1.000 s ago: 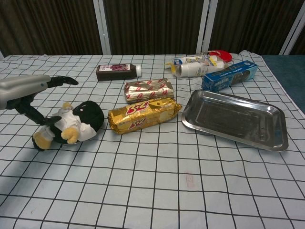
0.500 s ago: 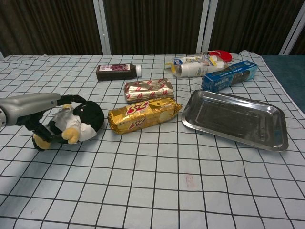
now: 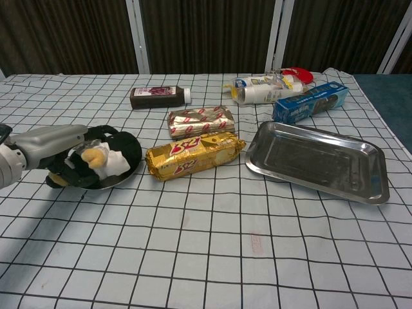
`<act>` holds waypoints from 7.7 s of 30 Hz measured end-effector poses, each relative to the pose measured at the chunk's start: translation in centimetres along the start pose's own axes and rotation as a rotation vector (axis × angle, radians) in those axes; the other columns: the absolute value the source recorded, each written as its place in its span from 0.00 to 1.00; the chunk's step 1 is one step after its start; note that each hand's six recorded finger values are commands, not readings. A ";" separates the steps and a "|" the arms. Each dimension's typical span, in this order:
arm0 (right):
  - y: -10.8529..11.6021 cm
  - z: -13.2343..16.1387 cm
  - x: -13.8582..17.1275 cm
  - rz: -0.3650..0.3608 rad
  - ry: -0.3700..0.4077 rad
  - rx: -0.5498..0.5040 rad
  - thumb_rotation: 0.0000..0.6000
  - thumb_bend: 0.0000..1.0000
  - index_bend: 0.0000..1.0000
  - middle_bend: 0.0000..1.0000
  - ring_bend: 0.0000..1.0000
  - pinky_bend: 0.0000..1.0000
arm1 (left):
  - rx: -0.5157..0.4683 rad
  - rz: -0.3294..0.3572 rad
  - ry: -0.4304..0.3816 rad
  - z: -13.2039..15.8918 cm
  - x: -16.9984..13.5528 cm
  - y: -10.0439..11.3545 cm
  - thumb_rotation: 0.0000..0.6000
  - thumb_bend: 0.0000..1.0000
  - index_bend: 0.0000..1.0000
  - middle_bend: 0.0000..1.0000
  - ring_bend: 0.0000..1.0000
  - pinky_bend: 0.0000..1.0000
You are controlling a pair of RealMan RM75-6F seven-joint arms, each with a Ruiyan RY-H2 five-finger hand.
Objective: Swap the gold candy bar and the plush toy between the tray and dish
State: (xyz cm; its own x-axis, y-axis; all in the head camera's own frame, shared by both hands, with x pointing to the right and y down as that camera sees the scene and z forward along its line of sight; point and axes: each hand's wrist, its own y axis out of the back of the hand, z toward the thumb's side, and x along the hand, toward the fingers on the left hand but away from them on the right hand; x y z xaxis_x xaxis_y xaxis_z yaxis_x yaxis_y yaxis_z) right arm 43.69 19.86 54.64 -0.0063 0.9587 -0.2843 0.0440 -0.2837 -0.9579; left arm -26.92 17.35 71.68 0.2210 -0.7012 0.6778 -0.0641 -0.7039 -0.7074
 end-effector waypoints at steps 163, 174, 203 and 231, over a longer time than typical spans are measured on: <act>0.9 1.0 2.1 0.036 0.086 -0.139 1.00 0.06 0.00 0.00 0.00 0.04 | 0.090 0.273 -0.103 5.2 0.2 1.1 1.00 0.47 0.56 0.70 0.66 0.66; 0.9 0.9 2.0 0.040 0.084 -0.144 1.00 0.06 0.00 0.00 0.00 0.04 | 0.126 0.251 -0.051 3.2 0.9 -0.6 1.00 0.47 0.52 0.63 0.63 0.66; 0.3 1.0 2.1 0.066 0.085 -0.128 1.00 0.06 0.00 0.00 0.00 0.04 | 0.143 0.174 0.003 0.6 -1.4 0.6 1.00 0.42 0.00 0.00 0.00 0.15; -8.1 12.7 -3.8 0.500 0.427 -0.085 1.00 0.06 0.00 0.00 0.00 0.06 | 0.215 0.274 0.250 -15.5 -18.0 4.9 1.00 0.43 0.05 0.00 0.00 0.12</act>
State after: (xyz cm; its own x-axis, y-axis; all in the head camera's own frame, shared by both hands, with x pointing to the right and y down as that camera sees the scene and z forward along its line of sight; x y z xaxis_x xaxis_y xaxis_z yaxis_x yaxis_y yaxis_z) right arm 30.64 18.28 62.95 0.4306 0.6402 -0.6362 0.0176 -0.7107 -0.7033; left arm -46.33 24.75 59.16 -0.0200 -0.8836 0.4678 0.1226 -0.4666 -0.8760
